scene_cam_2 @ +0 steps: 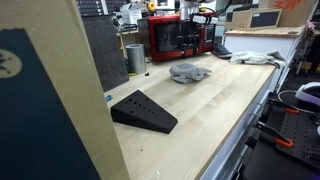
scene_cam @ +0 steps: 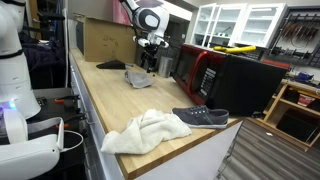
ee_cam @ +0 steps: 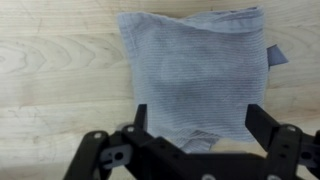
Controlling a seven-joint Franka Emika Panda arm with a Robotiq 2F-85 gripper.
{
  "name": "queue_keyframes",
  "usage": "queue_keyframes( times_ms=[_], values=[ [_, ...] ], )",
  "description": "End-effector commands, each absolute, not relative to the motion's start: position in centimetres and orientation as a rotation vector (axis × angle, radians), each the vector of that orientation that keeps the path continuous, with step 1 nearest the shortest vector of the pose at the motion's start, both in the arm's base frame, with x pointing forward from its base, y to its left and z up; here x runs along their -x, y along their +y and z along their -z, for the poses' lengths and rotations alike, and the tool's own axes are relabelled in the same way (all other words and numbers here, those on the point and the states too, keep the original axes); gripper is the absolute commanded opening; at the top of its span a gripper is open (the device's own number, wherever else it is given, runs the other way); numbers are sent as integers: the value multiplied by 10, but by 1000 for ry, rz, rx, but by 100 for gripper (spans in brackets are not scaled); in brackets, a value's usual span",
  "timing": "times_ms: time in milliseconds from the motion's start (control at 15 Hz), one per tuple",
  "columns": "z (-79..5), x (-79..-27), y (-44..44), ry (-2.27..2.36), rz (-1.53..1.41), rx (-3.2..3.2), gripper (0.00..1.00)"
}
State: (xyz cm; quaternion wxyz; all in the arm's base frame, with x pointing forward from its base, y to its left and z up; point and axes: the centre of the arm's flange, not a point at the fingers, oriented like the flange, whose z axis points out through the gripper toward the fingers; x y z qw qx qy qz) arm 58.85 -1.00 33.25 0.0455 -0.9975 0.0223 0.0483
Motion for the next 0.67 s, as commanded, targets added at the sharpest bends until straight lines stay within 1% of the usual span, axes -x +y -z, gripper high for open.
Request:
queue_keyframes(
  times_ms=[0, 600],
  values=[
    [-317, -570, -30, 99, -129, 3041, 100],
    [-270, -557, -66, 253, -177, 2984, 100]
  ],
)
